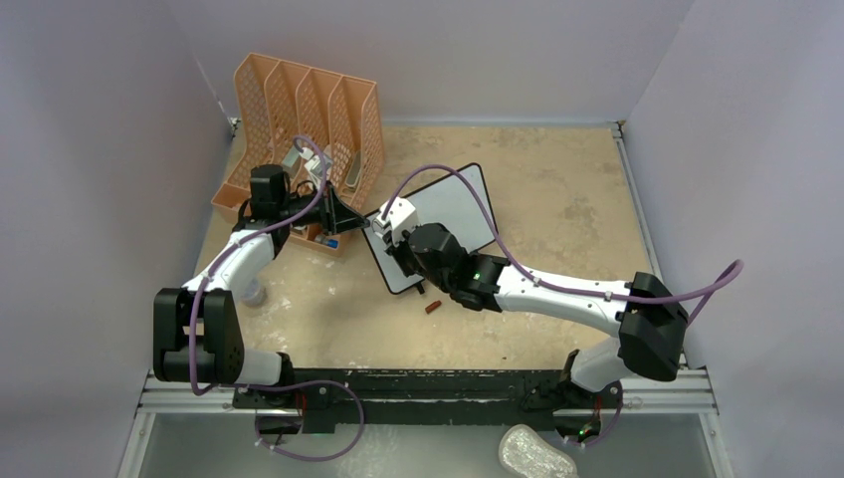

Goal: Write a sentence on the whiteboard

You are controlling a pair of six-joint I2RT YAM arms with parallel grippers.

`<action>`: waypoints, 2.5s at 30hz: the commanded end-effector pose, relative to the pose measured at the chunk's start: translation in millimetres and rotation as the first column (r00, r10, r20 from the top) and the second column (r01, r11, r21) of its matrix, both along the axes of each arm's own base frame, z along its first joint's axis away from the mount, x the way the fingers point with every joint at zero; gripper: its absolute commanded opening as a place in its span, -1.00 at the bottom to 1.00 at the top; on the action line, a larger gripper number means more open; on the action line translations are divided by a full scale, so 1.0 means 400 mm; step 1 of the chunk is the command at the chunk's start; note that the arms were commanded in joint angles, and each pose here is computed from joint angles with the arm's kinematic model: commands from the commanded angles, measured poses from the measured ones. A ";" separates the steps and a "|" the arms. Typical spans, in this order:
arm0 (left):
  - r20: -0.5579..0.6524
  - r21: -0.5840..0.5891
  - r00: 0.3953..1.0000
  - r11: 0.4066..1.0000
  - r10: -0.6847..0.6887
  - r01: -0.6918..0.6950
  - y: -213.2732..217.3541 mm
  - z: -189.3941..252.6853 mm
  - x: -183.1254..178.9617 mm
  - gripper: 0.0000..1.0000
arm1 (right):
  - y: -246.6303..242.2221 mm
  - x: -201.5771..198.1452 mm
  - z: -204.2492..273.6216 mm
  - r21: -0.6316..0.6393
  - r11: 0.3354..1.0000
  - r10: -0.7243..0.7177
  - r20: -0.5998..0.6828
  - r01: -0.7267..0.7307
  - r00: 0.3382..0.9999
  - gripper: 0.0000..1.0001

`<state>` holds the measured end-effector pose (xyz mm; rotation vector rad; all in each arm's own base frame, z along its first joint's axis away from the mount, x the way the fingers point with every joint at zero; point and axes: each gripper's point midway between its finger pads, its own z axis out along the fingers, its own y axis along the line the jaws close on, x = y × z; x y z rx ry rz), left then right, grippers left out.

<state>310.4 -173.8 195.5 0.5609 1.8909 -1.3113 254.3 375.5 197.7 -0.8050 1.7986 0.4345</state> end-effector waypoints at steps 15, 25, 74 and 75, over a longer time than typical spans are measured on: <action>0.014 -0.020 0.999 0.999 -0.035 0.036 -0.004 0.014 -0.014 -1.00 | -0.043 0.017 0.028 -0.019 0.996 -0.081 0.036 0.082 0.996 -1.00; 0.012 -0.020 0.999 0.999 -0.038 0.038 -0.005 0.012 -0.014 -1.00 | -0.046 0.030 0.046 0.009 0.994 -0.113 0.053 0.113 0.992 -1.00; 0.010 -0.012 0.999 0.999 -0.033 0.033 -0.005 0.008 -0.010 -1.00 | -0.051 0.025 0.089 0.069 0.991 -0.121 0.053 0.117 0.991 -1.00; 0.010 -0.012 0.999 0.999 -0.033 0.033 -0.005 0.008 -0.010 -1.00 | -0.050 0.026 0.089 0.069 0.991 -0.120 0.052 0.117 0.991 -1.00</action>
